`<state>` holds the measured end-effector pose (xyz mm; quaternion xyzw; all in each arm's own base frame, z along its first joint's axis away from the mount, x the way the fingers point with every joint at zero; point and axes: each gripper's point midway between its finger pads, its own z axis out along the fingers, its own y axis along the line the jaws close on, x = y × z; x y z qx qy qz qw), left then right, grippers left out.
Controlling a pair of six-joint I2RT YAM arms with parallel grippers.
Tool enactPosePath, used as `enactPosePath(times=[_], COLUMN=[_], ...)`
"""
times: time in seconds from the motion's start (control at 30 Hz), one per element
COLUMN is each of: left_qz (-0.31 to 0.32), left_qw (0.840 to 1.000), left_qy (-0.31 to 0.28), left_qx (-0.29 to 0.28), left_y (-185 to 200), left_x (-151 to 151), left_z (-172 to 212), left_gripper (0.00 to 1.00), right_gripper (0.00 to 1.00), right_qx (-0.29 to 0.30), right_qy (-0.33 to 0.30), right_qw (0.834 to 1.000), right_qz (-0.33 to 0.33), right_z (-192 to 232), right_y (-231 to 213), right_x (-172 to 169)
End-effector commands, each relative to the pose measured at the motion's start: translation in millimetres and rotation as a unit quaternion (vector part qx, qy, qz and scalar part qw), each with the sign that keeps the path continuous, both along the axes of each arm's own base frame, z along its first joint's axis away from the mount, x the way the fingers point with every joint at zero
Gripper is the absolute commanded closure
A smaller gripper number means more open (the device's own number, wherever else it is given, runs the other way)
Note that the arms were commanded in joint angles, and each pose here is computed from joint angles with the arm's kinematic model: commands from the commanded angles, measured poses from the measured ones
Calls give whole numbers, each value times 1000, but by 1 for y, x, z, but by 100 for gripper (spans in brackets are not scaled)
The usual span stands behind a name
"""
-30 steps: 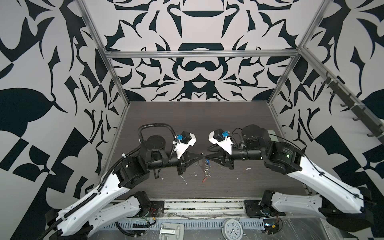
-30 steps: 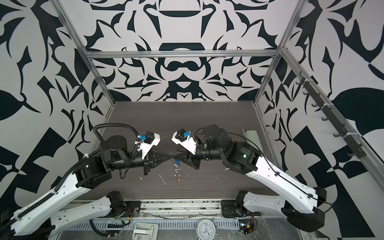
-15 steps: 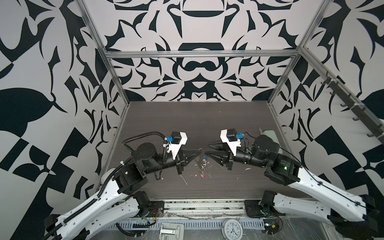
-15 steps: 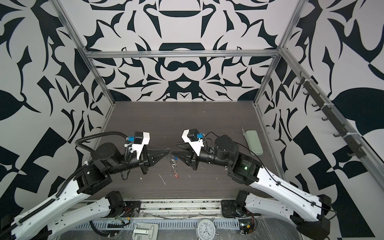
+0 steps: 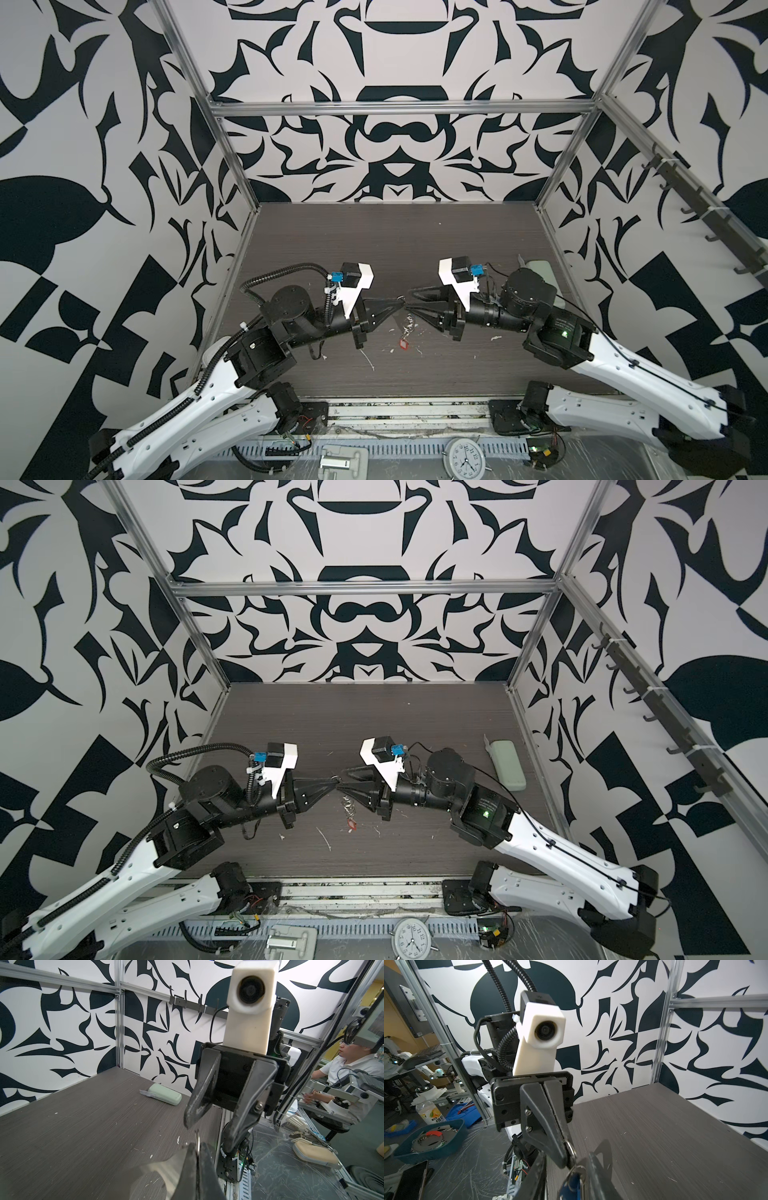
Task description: Remove the keys from the keyring
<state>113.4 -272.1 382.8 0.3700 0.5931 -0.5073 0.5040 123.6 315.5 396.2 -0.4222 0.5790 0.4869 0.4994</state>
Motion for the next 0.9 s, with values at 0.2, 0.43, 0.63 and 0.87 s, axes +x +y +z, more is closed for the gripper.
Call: enactPosePath(times=[0.2,0.43,0.63,0.87], left_qz=[-12,-14,-14,14], left_qw=[1000,1000,1000,1000], left_qy=[-8,-7,5,7], left_qx=[-23,-22,-15,7], left_y=[1,-1,-2,15], left_x=[-5,-4,-3,-5], left_z=[12,12,10,5], left_gripper=[100,100,94,60], right_gripper=[80,98,100,100], right_qx=[28,23,20,-24], right_qy=[-14,-12,-9,-5], right_qw=[999,999,1000,1000], right_qz=[30,33,13,3], right_z=[18,16,19,12], right_y=[-1,-1,-3,-12], right_x=[-12,-12,-6,-4])
